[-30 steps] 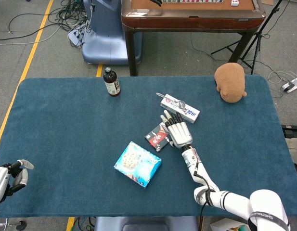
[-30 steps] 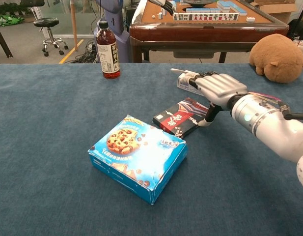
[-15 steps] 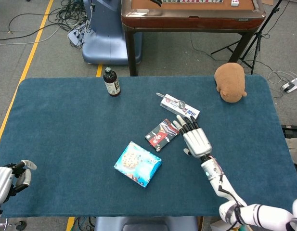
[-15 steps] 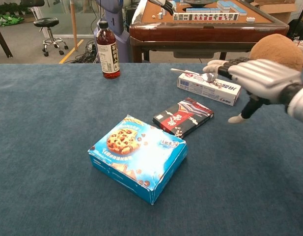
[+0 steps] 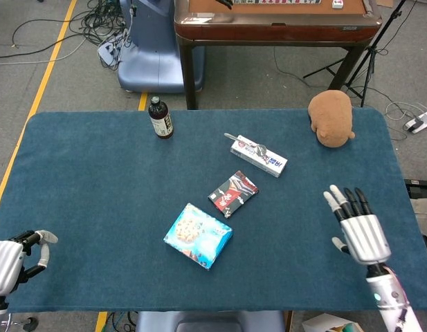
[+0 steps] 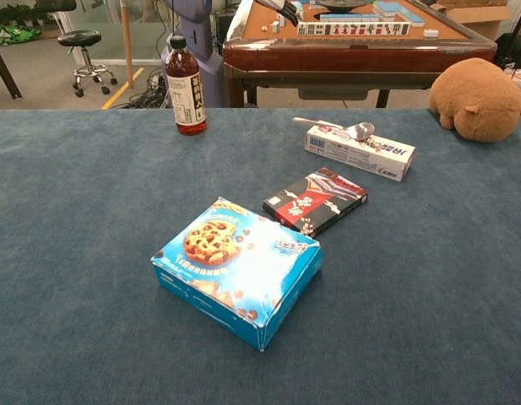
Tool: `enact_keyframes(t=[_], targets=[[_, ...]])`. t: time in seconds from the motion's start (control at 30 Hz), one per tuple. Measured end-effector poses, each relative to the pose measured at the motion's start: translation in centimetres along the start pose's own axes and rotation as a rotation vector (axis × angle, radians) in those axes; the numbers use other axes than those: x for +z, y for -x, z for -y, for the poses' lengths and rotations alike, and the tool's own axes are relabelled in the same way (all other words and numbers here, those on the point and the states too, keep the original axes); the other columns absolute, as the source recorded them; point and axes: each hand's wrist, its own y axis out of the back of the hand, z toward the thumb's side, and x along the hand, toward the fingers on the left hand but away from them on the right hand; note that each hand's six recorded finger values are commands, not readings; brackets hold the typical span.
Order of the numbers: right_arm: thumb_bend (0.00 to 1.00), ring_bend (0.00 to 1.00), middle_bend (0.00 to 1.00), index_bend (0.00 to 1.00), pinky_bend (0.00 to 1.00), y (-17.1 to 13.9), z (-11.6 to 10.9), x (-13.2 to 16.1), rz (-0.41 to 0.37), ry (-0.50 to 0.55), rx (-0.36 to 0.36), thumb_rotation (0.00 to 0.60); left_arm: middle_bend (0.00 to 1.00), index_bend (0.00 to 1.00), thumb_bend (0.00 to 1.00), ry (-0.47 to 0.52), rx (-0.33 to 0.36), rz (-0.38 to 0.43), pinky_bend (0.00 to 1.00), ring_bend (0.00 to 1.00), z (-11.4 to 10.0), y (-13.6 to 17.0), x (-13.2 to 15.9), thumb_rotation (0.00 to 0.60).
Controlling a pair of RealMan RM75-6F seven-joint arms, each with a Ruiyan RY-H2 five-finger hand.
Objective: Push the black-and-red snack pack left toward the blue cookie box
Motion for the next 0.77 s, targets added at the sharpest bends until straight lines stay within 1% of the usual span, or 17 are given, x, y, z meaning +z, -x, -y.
enact_keyframes(t=[0.1,0.2,0.3,0.37,0.43,0.57,0.77], targets=[[0.00,0.00,0.11,0.13,0.01,-2.3,-0.3,-2.0,0.067,0.020,-0.009,0.600,0.58,0.47,0.61,-0.003,-0.001,0.004,0.64,0.45,0.1,0.0,0.1,0.600],[0.00,0.00,0.13,0.14,0.01,-4.2,-0.3,-3.5,0.135,0.017,-0.011,0.600,0.58,0.47,0.61,-0.006,-0.004,0.008,0.63,0.45,0.2,0.0,0.2,0.600],[0.00,0.00,0.13,0.14,0.01,-5.5,-0.3,-4.4,0.186,0.030,-0.010,0.600,0.57,0.47,0.61,-0.009,-0.007,0.009,0.59,0.45,0.3,-0.1,0.3,0.600],[0.00,0.00,0.14,0.15,0.01,-6.1,-0.1,-4.6,0.203,0.046,-0.007,0.600,0.55,0.46,0.61,-0.010,-0.010,0.007,0.56,0.44,0.4,-0.1,0.3,0.600],[0.00,0.00,0.14,0.15,0.01,-6.5,0.0,-4.8,0.212,0.054,-0.003,0.600,0.55,0.46,0.61,-0.011,-0.013,0.005,0.54,0.44,0.5,-0.1,0.2,0.600],[0.00,0.00,0.14,0.16,0.01,-6.6,-0.2,-4.9,0.210,0.055,-0.016,0.600,0.55,0.46,0.61,-0.010,-0.016,0.010,0.54,0.44,0.5,-0.2,0.3,0.600],[0.00,0.00,0.14,0.16,0.01,-6.2,0.4,-5.2,0.210,0.074,0.017,0.600,0.55,0.47,0.61,-0.001,-0.025,0.011,0.54,0.44,0.8,-0.4,0.5,0.600]])
